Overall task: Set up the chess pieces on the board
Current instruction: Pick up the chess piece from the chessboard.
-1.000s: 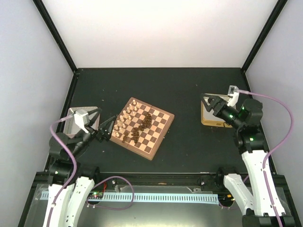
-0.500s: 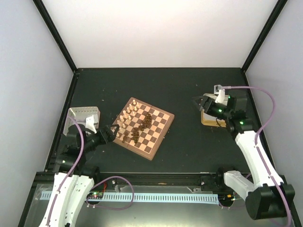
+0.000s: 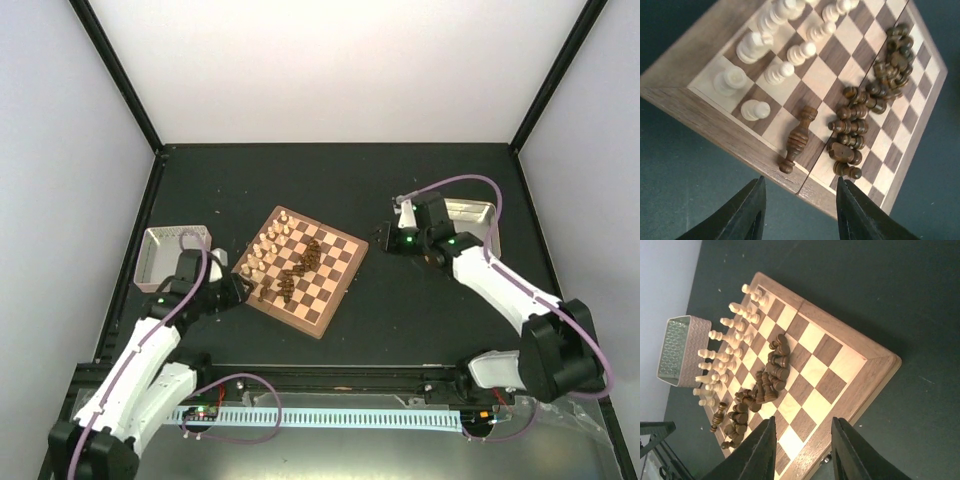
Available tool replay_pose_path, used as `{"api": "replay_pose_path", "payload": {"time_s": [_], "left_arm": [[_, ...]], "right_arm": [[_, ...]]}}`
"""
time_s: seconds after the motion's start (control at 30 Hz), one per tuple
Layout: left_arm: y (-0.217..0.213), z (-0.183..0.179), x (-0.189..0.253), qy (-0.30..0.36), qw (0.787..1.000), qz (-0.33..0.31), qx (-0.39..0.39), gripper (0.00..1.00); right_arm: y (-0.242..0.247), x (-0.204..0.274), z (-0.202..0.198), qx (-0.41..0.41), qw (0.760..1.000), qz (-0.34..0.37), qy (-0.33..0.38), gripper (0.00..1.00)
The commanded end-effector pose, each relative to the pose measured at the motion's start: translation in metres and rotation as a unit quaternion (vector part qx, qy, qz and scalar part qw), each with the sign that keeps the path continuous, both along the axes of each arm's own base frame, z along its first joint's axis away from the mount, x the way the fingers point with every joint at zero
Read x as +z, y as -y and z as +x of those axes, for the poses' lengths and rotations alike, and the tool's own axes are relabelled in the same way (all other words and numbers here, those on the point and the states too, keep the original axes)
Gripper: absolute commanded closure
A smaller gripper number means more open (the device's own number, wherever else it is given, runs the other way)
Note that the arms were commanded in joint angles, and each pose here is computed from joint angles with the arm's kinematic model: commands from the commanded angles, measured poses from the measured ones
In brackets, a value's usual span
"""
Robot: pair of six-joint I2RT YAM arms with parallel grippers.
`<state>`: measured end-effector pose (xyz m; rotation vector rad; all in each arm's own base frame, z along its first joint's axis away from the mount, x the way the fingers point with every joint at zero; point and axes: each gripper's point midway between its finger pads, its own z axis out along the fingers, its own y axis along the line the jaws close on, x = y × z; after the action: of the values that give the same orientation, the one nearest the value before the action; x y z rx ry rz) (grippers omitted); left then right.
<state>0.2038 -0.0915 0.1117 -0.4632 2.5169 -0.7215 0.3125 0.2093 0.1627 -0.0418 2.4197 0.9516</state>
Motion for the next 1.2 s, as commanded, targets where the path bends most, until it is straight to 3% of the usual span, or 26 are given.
{"api": "replay_pose_path", "payload": {"time_s": [0.0, 0.23, 0.57, 0.87, 1.17], "left_arm": [[0.013, 0.011, 0.002, 0.016, 0.999, 0.037, -0.026, 0.59], [0.037, 0.021, -0.009, -0.007, 0.991, 0.105, -0.078, 0.6], [0.1, 0.02, -0.012, -0.005, 0.983, 0.068, -0.172, 0.6], [0.102, 0.023, -0.027, -0.039, 0.973, 0.145, -0.174, 0.63], [0.101, 0.007, -0.042, -0.083, 0.965, 0.164, -0.19, 0.63]], "right_arm": [[-0.018, 0.003, 0.012, 0.002, 1.0, 0.003, 0.017, 0.68], [-0.029, -0.01, 0.004, 0.014, 1.0, -0.005, 0.006, 0.7], [-0.035, -0.022, -0.003, 0.019, 1.0, -0.014, -0.004, 0.72], [-0.032, -0.029, -0.005, 0.016, 1.0, -0.023, -0.012, 0.74], [-0.032, -0.034, -0.005, 0.013, 0.999, -0.025, -0.018, 0.75]]}}
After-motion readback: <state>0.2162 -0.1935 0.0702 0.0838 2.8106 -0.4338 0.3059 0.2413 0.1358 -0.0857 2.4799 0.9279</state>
